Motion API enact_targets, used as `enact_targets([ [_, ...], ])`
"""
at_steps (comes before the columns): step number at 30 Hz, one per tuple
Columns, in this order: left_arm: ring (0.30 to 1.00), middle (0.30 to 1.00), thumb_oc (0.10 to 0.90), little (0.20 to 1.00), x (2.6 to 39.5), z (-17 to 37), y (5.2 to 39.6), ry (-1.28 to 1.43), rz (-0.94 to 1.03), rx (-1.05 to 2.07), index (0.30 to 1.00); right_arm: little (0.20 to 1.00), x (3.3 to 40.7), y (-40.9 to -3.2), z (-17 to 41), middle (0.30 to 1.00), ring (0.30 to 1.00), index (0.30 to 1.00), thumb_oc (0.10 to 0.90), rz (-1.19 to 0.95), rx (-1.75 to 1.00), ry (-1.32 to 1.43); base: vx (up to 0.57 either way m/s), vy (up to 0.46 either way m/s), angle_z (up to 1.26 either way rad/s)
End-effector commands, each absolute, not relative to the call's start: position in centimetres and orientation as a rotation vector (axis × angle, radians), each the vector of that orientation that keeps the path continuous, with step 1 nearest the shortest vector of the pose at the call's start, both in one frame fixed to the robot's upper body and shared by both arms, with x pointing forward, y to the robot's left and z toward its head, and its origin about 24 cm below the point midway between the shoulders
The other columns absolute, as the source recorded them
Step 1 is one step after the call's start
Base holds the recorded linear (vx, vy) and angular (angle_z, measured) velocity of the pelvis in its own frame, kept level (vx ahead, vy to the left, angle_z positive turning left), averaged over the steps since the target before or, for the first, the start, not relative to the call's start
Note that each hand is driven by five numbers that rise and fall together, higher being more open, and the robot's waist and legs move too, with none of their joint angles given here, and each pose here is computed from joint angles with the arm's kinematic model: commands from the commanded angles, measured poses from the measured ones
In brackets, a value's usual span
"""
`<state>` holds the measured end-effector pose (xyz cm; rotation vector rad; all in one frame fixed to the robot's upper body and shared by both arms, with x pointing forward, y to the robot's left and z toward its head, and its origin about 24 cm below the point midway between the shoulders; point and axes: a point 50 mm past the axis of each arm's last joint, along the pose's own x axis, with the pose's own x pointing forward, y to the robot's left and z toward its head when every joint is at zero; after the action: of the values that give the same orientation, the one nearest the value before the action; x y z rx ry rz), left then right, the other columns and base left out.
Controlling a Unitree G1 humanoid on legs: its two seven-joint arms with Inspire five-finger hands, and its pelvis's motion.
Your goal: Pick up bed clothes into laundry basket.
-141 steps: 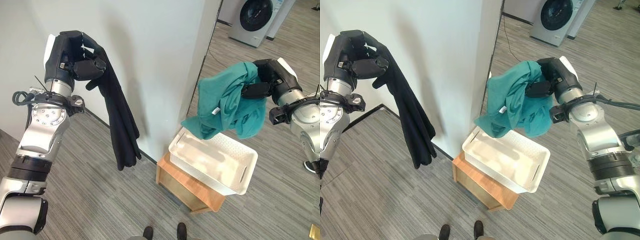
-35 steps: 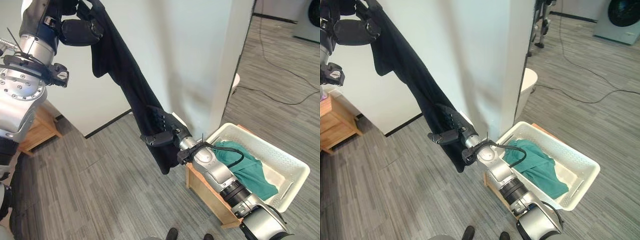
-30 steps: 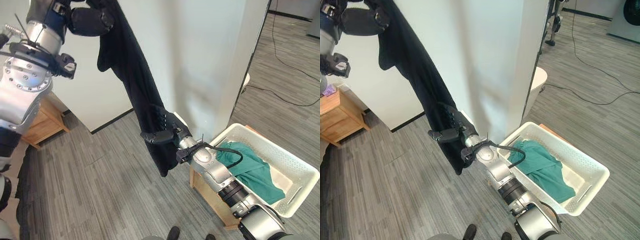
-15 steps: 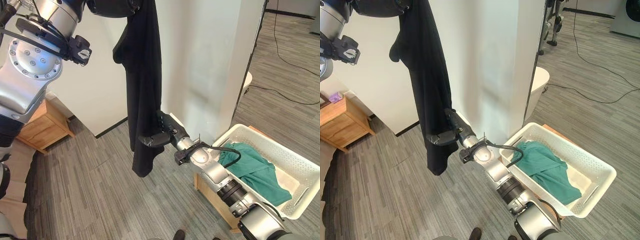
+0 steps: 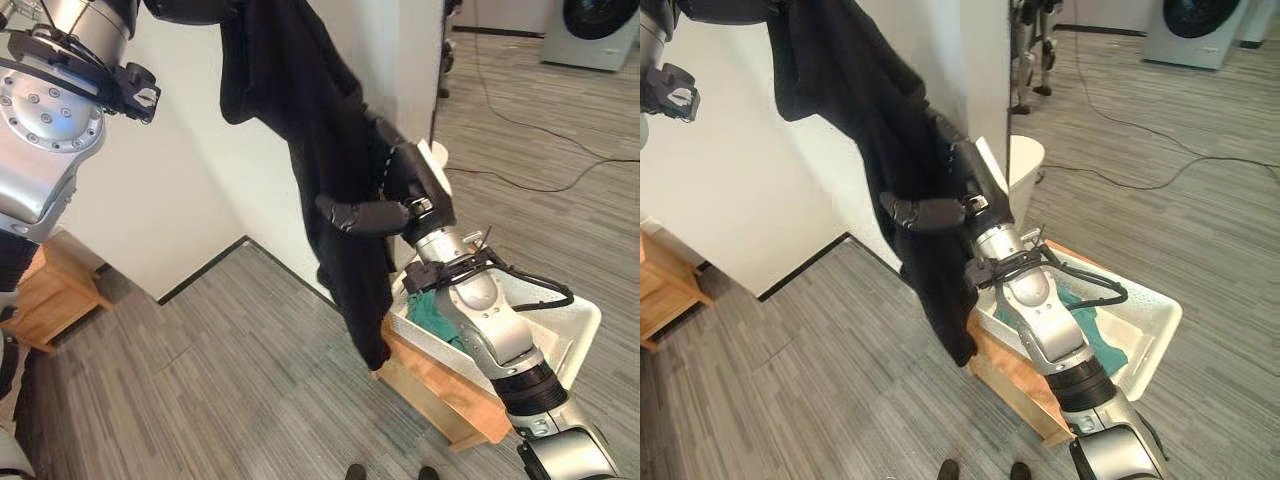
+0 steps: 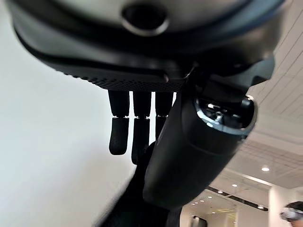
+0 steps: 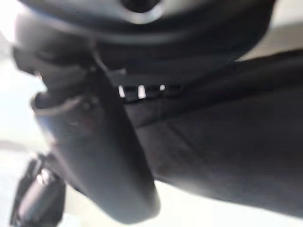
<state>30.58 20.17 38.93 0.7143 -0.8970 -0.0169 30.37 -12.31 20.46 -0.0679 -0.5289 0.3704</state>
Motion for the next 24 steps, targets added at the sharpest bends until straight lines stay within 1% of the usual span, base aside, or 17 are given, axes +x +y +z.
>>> enact_targets([
  [1, 0.300, 0.300, 0.400, 0.300, 28.6, 42.8, 24.5, -1.010, 0.265, 0.666, 0.300, 0.900, 26.7, -11.4, 25.0, 0.900, 0.900, 0.900, 0.800, 0.464, 0.071, -0.843, 0.00, -0.013, -0.20],
  [16, 0.300, 0.300, 0.400, 0.300, 27.6, 44.3, 22.7, -1.091, 0.231, 0.698, 0.300, 0.900, 27.5, -11.1, 24.5, 0.900, 0.900, 0.900, 0.800, 0.450, 0.037, -0.800, 0.00, -0.002, 0.00],
  [22, 0.300, 0.300, 0.400, 0.300, 27.0, 45.5, 21.5, -1.139, 0.209, 0.720, 0.300, 0.900, 29.4, -10.1, 22.7, 0.900, 0.900, 0.900, 0.800, 0.457, -0.004, -0.673, 0.00, -0.002, 0.06],
  [24, 0.300, 0.300, 0.400, 0.300, 26.7, 46.1, 20.8, -1.172, 0.196, 0.717, 0.300, 0.900, 30.7, -9.2, 20.8, 0.900, 0.900, 0.900, 0.800, 0.481, -0.050, -0.560, 0.00, 0.003, 0.02],
])
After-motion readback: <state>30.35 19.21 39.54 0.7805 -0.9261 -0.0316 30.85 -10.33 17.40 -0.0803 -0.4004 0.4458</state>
